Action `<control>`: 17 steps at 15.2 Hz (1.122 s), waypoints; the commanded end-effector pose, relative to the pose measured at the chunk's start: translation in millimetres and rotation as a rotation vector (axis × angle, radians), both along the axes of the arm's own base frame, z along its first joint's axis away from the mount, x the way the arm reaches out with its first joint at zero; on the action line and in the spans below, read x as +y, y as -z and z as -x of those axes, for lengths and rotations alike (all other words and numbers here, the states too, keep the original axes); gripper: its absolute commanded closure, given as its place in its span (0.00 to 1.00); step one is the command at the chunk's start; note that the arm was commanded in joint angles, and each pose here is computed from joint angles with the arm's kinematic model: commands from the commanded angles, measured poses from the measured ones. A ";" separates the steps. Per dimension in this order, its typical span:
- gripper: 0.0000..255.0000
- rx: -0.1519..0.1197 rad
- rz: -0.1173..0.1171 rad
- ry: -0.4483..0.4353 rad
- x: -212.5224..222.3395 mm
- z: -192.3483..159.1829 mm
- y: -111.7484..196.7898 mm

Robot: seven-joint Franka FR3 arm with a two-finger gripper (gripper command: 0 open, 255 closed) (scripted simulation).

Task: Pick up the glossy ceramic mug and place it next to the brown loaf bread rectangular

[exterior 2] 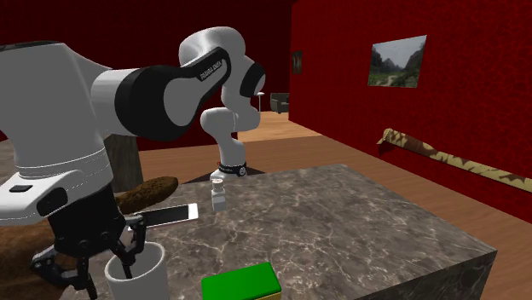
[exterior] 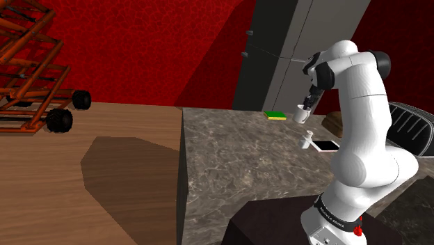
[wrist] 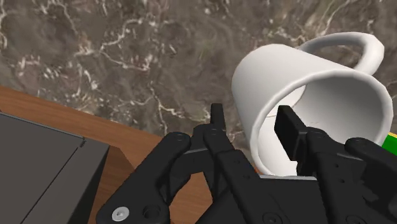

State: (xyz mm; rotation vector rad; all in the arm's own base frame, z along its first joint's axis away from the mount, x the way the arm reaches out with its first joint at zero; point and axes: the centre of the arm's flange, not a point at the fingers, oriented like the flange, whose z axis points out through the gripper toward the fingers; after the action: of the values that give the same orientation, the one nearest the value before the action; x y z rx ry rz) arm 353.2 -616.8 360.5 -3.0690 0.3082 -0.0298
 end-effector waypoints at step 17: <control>0.00 0.000 0.000 0.000 -2.8 1.3 -50.0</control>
State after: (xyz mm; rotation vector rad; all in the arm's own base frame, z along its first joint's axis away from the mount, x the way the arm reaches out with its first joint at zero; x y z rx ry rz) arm 351.9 -619.5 410.5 -3.0692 0.3082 -0.0301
